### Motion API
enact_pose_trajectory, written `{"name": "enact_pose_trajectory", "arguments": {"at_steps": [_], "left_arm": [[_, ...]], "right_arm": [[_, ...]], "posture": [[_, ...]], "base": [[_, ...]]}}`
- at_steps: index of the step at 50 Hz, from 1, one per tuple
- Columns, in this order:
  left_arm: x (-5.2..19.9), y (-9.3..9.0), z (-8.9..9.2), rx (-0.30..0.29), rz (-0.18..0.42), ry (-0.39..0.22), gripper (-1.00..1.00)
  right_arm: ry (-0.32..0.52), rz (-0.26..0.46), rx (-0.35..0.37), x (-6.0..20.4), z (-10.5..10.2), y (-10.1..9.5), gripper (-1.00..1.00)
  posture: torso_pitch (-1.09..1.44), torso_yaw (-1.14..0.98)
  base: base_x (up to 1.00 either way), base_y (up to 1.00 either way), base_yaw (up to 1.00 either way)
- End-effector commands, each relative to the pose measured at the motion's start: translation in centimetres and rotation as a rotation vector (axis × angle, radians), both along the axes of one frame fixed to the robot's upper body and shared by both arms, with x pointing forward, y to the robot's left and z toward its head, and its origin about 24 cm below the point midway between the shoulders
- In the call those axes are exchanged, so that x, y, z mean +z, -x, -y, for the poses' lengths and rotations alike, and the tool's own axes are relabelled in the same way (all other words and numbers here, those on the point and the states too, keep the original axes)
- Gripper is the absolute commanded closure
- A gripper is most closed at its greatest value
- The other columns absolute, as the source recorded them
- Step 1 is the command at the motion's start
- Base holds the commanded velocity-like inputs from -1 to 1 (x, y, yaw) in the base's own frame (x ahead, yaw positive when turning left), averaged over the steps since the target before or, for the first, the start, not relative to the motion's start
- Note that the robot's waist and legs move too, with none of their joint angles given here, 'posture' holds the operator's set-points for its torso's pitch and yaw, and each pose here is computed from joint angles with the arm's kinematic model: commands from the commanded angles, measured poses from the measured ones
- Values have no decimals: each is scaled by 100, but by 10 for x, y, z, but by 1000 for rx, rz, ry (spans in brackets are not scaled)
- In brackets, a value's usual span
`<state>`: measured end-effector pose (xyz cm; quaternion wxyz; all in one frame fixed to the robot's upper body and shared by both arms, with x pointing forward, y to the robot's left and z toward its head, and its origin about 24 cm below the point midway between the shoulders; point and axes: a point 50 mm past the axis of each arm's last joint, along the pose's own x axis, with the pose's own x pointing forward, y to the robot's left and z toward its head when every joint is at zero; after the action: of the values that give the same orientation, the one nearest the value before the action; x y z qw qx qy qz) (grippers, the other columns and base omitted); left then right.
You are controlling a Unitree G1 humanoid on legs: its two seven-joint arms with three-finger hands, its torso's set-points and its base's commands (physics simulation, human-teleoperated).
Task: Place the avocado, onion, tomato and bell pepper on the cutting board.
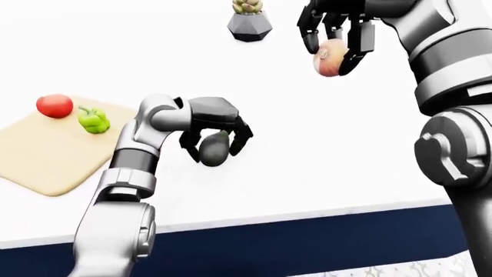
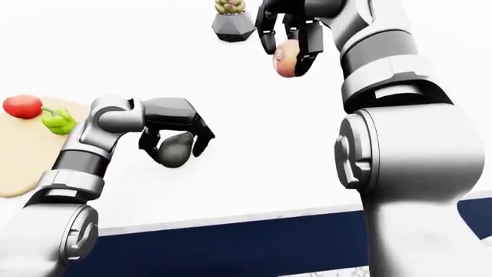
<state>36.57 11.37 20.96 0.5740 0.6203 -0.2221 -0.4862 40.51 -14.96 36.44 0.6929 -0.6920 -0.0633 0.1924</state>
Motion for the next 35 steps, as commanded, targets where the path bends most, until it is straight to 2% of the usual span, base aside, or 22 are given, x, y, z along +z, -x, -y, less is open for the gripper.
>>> {"name": "enact_pose_trajectory", "arguments": {"at_steps": [1,15,25,27,29,31,32,35], "left_arm": [[5,0,-3,-1,14,-30,100],[27,-1,-12,22,31,1,100],[31,-2,-22,52,36,7,100],[33,-3,-24,57,38,10,100],[37,-3,-27,64,42,19,100],[40,-3,-29,71,46,25,100],[66,-3,-39,99,74,77,100],[71,-3,-41,106,82,82,100]], "right_arm": [[-25,109,14,29,-2,9,100],[-21,115,4,32,1,11,100],[-23,111,13,31,0,10,100],[-46,91,20,31,0,11,100],[-80,112,69,32,-2,12,100],[-89,109,74,31,0,12,100],[-134,77,101,12,15,9,100],[-169,51,106,8,17,9,100]], "posture": [[0,0],[0,0],[0,0],[0,0],[0,0],[0,0],[0,0],[0,0]], "base": [[0,0,0],[0,0,0],[0,0,0],[0,0,0],[0,0,0],[0,0,0],[0,0,0],[0,0,0]]}}
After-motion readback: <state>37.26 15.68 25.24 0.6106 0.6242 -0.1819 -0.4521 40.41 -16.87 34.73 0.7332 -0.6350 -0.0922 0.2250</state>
